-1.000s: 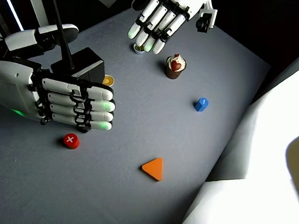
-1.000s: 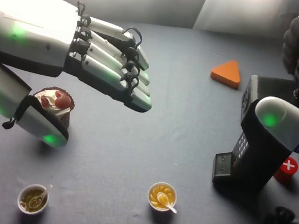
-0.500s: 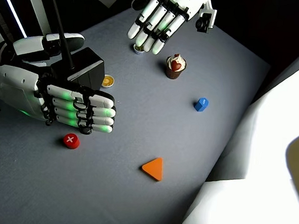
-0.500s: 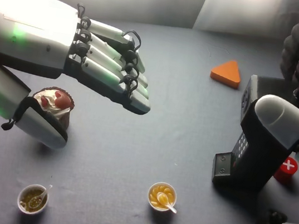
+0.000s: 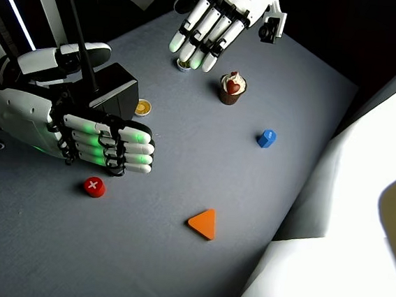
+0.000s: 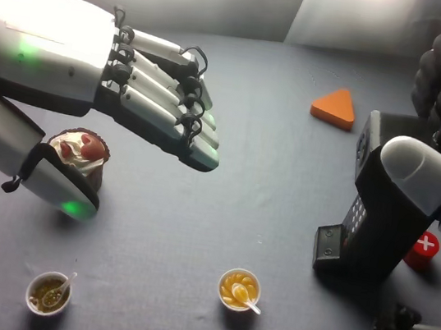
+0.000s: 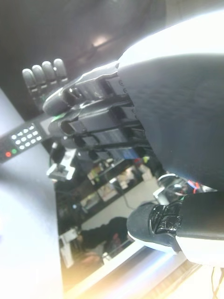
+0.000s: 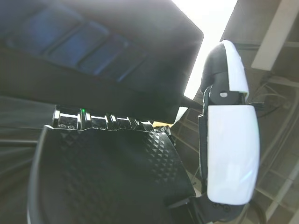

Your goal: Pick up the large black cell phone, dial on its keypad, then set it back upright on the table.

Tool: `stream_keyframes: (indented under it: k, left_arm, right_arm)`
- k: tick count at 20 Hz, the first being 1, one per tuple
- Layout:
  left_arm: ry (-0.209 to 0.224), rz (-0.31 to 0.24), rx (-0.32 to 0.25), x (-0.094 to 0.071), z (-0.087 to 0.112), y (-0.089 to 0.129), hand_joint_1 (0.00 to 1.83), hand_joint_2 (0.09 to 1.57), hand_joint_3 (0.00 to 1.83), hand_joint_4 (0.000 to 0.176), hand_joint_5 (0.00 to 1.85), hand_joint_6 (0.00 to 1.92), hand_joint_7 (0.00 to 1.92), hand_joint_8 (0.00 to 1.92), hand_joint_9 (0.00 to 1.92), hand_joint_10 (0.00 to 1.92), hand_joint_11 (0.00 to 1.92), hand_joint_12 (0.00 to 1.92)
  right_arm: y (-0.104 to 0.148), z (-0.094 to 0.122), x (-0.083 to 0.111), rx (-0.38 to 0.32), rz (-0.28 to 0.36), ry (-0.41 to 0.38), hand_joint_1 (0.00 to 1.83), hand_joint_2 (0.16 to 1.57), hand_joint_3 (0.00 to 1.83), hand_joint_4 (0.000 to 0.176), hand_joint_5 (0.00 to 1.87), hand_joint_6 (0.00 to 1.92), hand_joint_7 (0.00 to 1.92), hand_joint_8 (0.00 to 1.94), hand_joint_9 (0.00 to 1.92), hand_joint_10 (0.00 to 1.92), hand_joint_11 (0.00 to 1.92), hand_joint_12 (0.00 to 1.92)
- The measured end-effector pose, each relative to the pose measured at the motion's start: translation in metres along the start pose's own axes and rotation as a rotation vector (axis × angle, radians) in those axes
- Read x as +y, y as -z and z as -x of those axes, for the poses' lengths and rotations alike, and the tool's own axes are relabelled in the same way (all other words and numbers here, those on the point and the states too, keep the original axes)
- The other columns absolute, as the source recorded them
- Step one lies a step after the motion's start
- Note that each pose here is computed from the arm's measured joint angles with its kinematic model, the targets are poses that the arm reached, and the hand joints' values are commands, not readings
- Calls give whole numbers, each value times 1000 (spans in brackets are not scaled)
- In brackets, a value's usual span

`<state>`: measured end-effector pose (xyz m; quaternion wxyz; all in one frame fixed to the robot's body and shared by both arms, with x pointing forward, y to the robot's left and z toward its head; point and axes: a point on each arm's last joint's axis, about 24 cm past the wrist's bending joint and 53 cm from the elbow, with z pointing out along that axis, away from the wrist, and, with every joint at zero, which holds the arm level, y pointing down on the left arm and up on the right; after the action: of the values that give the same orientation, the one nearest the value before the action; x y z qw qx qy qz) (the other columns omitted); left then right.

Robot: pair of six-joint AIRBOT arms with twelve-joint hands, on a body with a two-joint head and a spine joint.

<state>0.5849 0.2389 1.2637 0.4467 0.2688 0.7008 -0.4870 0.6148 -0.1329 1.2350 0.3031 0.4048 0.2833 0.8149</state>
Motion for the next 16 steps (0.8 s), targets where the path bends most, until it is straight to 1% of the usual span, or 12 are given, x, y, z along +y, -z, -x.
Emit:
stream_keyframes:
  k: [1, 2, 4, 5, 6, 7, 8, 9, 11, 13, 15, 16]
  left_arm:
    - [1, -1, 0, 0, 0, 0, 257, 1237, 0, 0, 339, 4, 374, 4, 359, 2, 0, 759]
    - [1, -1, 0, 0, 0, 0, 245, 1240, 1, 0, 336, 2, 364, 2, 348, 1, 0, 724]
    - [2, 0, 0, 0, 0, 0, 260, 1241, 1, 0, 334, 2, 370, 1, 365, 4, 0, 767]
    - [4, 0, 0, 0, 0, 0, 267, 1240, 0, 0, 339, 3, 371, 2, 367, 4, 0, 777]
    - [4, -1, -1, 0, 0, 0, 275, 1236, 0, 0, 344, 3, 379, 3, 375, 5, 0, 800]
    - [5, 0, 0, 0, 0, 0, 283, 1234, 0, 0, 344, 2, 387, 4, 378, 5, 0, 813]
    - [5, 0, 0, 0, 0, 0, 265, 1238, 0, 0, 345, 1, 398, 5, 387, 6, 0, 873]
    - [7, -1, -1, 0, 0, 0, 256, 1240, 1, 0, 352, 3, 406, 5, 398, 7, 0, 904]
    - [7, -1, 1, 0, 0, 0, 246, 1247, 2, 0, 346, 1, 406, 2, 395, 3, 0, 881]
    - [8, -1, 0, 0, 0, 0, 271, 1238, 0, 0, 363, 6, 430, 9, 419, 10, 0, 883]
    - [8, -1, 1, 0, 0, 0, 252, 1244, 1, 0, 351, 1, 421, 1, 410, 2, 0, 896]
    - [8, 0, 0, 0, 0, 0, 255, 1245, 1, 0, 346, 0, 409, 0, 395, 1, 0, 873]
  right_arm:
    - [0, 2, 1, -5, 5, -2, 829, 1048, 6, 0, 67, 3, 50, 2, 33, 3, 42, 36]
    - [0, 2, 1, -5, 5, -2, 815, 1081, 0, 0, 90, 3, 70, 0, 49, 2, 8, 158]
    - [1, 3, 1, -3, 6, -4, 785, 1160, 11, 0, 91, 0, 78, 0, 76, 5, 0, 235]
    - [2, 2, 1, 2, 7, -6, 869, 1136, 0, 0, 108, 2, 103, 4, 111, 9, 0, 360]
    - [2, 2, 1, 4, 8, -6, 910, 1125, 0, 0, 118, 3, 128, 7, 134, 11, 0, 408]
    - [3, 1, 1, 3, 9, -12, 917, 1123, 0, 0, 120, 3, 136, 9, 149, 15, 0, 417]
    - [4, 2, 1, 3, 9, -14, 879, 1097, 0, 0, 118, 1, 143, 7, 167, 15, 0, 519]
    - [4, 1, 2, 6, 10, -13, 894, 1079, 0, 0, 105, 0, 121, 1, 153, 7, 0, 540]
    - [5, 2, 1, 1, 7, -12, 871, 1030, 0, 0, 97, 4, 119, 5, 134, 3, 0, 544]
    - [5, 3, 0, -3, 4, -12, 880, 1009, 0, 0, 79, 0, 89, 0, 86, 0, 0, 444]
    - [8, 4, -4, -5, -8, -10, 869, 1014, 0, 0, 48, 2, 40, 2, 30, 2, 0, 233]
    - [9, 5, -8, -8, -19, -12, 784, 999, 0, 0, 23, 0, 18, 0, 17, 0, 0, 194]
